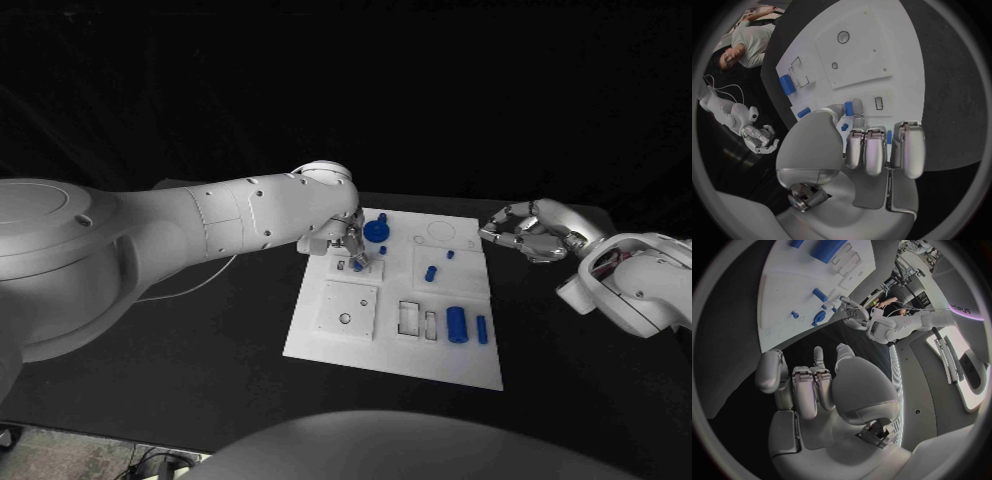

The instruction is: Assemble the parts on the task board

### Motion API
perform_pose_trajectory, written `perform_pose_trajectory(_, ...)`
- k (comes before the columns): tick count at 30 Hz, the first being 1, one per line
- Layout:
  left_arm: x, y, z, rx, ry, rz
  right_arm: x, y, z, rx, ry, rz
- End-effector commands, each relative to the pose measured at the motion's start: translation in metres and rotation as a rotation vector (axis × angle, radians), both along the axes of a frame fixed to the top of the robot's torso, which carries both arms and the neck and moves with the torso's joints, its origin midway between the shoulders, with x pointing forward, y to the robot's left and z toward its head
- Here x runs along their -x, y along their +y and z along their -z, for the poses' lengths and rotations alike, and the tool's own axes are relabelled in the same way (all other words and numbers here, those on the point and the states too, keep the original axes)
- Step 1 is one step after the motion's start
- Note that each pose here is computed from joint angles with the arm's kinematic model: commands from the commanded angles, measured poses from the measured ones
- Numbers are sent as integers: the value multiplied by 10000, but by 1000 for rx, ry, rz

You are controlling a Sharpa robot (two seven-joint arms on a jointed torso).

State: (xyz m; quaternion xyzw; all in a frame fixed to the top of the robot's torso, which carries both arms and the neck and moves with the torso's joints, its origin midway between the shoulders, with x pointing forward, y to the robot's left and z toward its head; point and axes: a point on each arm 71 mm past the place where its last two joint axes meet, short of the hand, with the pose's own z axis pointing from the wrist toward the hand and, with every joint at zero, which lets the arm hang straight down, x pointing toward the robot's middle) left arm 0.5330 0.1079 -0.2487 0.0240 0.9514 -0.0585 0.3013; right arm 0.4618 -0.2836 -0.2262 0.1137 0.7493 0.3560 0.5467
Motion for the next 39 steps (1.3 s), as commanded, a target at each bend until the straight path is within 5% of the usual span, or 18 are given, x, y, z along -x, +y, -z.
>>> perform_pose_trajectory(1, -8, -2, -2, -16, -16, 8, 4, 12, 8, 1, 8, -12)
perform_pose_trajectory(18, 3, -12, 90, -18, -2, 5, 11, 5, 5, 0, 8, -11)
perform_pose_trajectory(39, -15, -5, 103, -26, -23, 14, 17, -4, 1, -2, 6, -9)
